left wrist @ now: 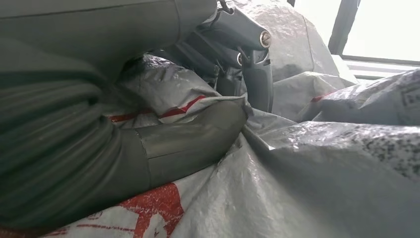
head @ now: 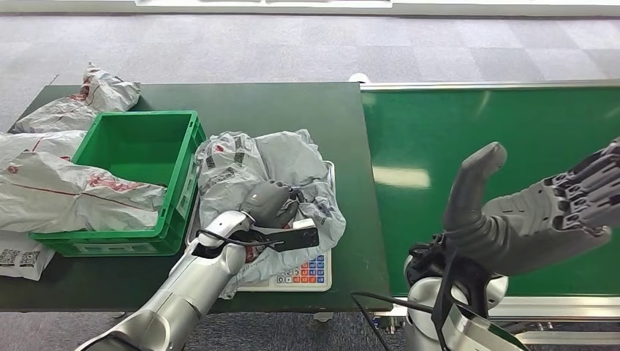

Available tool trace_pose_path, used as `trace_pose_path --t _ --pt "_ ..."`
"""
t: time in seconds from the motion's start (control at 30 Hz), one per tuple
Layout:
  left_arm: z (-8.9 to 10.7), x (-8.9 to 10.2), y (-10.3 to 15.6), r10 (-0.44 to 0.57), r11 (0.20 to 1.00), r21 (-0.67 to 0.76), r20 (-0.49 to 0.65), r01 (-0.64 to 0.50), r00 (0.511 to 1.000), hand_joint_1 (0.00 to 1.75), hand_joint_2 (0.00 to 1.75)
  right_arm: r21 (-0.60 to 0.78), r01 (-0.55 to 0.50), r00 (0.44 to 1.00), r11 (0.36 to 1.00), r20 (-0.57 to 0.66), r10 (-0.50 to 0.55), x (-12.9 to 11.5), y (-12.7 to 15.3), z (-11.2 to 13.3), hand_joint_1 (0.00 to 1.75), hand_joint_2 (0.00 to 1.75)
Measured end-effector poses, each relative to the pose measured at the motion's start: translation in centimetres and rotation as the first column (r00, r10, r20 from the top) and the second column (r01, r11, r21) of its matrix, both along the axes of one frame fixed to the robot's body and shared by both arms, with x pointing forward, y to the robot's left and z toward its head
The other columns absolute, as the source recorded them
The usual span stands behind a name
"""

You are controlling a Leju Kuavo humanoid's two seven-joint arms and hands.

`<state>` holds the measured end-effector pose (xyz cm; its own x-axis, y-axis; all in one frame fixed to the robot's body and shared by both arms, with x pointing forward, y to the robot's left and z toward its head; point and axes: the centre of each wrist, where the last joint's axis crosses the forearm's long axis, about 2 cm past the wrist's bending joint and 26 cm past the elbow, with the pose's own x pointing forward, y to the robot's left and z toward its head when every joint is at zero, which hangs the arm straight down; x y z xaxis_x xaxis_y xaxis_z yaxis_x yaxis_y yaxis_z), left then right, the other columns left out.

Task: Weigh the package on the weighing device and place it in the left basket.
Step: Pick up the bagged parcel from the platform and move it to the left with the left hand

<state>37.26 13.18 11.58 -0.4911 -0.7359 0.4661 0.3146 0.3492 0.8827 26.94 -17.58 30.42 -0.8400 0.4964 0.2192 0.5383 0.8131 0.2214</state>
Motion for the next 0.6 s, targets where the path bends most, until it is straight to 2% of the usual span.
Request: trace_pose_path --t 0.33,0.4,0.47,0.53,0.6 --pt "0.2 0.1 0.0 0.007 1.000 0.017 0.015 -0.008 1.000 1.75 1.75 -0.002 -0.002 1.000 1.000 -0.005 0.002 0.1 0.1 -0.1 0.00 1.75" --pt "0.3 0.2 0.1 0.039 0.999 0.037 0.040 -0.040 0.998 1.75 1.75 -0.003 -0.001 1.000 1.000 -0.006 0.001 0.1 0.1 -0.1 0.00 1.75" --pt "0.7 0.5 0.4 0.119 0.989 0.075 0.124 -0.129 0.985 1.75 1.75 -0.008 0.002 1.000 1.000 -0.005 -0.002 0.1 0.1 -0.1 0.00 1.75" --pt "1.8 1.1 1.2 0.232 0.960 0.089 0.279 -0.265 0.932 1.75 1.75 -0.013 0.008 1.000 1.000 -0.006 -0.008 0.1 0.0 -0.1 0.00 1.75" --pt "3.5 2.1 2.5 0.344 0.914 0.036 0.455 -0.403 0.821 1.75 1.75 -0.015 0.011 1.000 1.000 -0.007 -0.011 0.0 0.0 -0.2 0.00 1.75"
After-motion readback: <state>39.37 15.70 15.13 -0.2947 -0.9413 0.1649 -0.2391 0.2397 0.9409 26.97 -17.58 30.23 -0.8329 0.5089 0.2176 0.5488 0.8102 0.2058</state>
